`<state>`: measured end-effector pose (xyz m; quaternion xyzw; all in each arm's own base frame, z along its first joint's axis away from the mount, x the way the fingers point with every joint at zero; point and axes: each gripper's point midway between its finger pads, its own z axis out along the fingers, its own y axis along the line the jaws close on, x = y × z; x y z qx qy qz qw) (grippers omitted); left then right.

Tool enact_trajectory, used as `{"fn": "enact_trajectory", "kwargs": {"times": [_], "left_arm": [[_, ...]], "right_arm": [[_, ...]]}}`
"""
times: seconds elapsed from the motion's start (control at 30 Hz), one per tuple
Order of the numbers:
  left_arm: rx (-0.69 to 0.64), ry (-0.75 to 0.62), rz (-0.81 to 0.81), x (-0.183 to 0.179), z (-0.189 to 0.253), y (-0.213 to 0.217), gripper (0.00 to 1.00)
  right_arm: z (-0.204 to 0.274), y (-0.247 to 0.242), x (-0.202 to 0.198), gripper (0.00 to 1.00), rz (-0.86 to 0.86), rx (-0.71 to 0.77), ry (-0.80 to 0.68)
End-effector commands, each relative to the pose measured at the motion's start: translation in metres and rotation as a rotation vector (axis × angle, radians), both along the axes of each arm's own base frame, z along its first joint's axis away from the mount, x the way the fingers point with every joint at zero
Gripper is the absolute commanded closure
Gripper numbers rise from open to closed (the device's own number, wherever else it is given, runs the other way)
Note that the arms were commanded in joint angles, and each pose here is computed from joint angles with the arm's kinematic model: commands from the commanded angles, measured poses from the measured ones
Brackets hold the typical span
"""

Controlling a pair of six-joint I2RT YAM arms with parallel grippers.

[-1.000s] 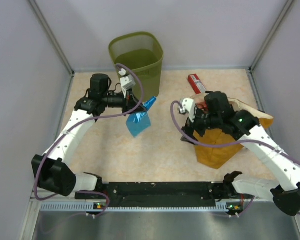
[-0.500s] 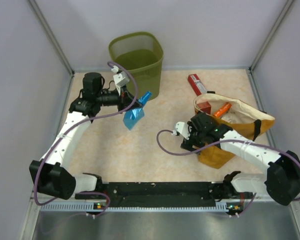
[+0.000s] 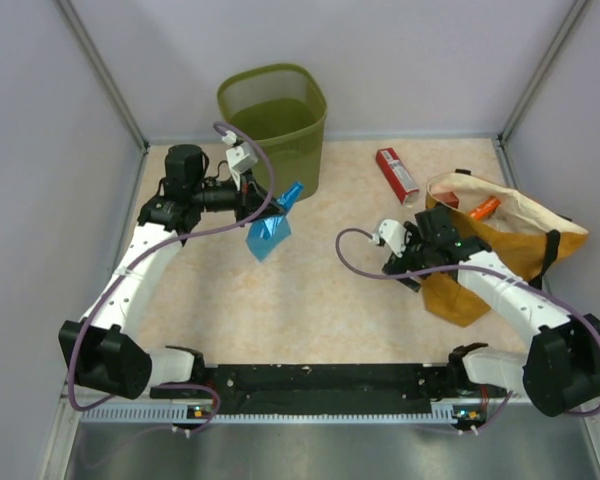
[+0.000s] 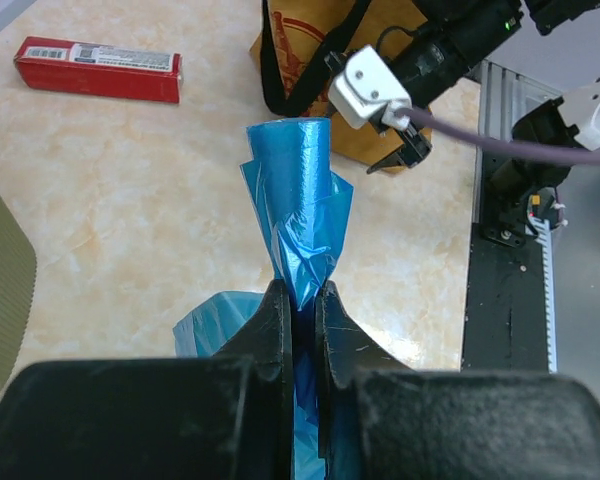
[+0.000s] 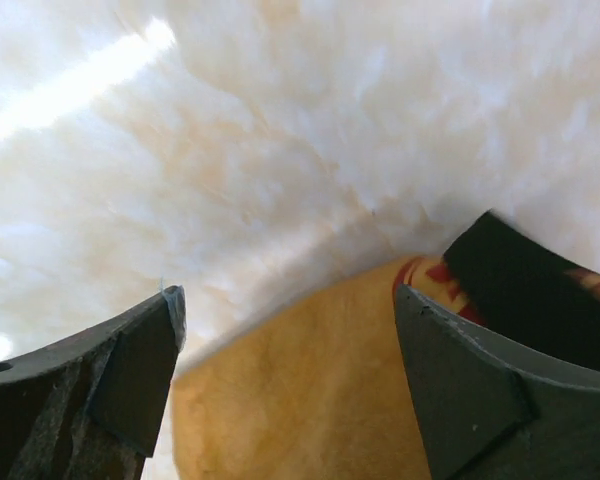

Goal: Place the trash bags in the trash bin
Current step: Unfold the trash bag at the center of the board.

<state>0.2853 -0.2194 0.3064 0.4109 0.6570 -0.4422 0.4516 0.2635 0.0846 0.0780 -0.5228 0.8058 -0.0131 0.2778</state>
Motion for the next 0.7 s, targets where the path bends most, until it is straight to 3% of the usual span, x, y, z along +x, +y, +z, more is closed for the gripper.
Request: {"fn": "enact_trajectory", "kwargs": {"times": [0.0,0.13,0.2,0.27,0.67], "left_arm": [[-0.079,-0.063,-0.112,-0.017,0.036,-0.007,1.0],[-0.135,-0.069,-0.208,-0.038,0.06,-0.014,1.0],[-0.161,-0.062,-0.238,-0.048,0.067,-0.017,1.0],[-0.183,-0.066,-0.257,-0.057,0.074,-0.021,1.0],[-0.224,-0.043,-0.366,-0.091,0.091,-0.042,1.0]], "right_arm": [[0.085,0.072,0.004,0.14,0.092,0.404,-0.01],[0.159,0.131,-0.001,0.08,0.256,0.736,0.043],[0.184,0.152,0.001,0.01,0.306,0.86,0.077],[0.203,0.169,0.001,0.01,0.368,0.935,0.096],[0.223,0.228,-0.011,0.01,0.583,0.912,0.058]]}}
